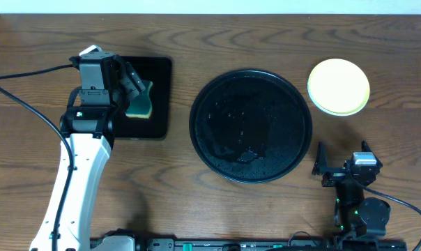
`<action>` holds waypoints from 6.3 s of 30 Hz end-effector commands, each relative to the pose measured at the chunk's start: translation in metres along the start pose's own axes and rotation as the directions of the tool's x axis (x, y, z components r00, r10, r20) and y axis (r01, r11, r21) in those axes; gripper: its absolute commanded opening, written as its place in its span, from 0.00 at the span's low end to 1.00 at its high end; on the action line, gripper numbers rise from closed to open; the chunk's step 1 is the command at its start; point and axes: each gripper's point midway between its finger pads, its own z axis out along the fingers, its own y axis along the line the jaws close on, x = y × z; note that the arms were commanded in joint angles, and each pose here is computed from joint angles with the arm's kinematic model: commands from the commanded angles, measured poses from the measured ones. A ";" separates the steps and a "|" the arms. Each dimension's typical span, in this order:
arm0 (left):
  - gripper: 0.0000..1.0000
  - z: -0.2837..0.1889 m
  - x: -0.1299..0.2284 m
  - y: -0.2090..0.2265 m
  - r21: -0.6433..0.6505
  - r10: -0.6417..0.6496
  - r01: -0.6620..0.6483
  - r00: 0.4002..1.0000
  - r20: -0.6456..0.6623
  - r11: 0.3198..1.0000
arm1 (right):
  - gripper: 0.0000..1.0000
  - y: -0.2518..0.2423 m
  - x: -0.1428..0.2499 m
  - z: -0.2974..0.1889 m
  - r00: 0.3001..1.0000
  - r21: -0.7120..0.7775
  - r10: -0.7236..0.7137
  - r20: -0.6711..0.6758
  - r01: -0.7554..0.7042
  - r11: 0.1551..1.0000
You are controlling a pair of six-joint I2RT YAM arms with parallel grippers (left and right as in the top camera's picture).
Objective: Clean dirty plates on tray and stack at the side
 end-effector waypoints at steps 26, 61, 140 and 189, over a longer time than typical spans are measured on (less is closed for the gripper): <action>0.86 0.002 0.003 0.004 -0.015 -0.001 0.001 1.000 -0.005 1.000 | 0.99 -0.005 0.000 0.000 1.000 0.029 -0.030 0.000 0.030 0.999; 0.86 -0.043 0.095 0.098 -0.167 0.057 -0.043 0.995 0.083 0.985 | 0.99 -0.005 0.000 0.000 1.000 0.029 -0.030 0.000 0.030 0.999; 0.86 -0.055 0.140 0.067 0.140 0.322 -0.468 0.766 0.556 0.872 | 0.99 -0.005 0.000 0.000 1.000 0.029 -0.030 0.000 0.030 0.999; 0.86 -0.055 0.139 0.068 0.133 0.319 -0.460 0.768 0.555 0.878 | 0.99 -0.005 0.000 0.000 1.000 0.029 -0.030 0.000 0.030 0.999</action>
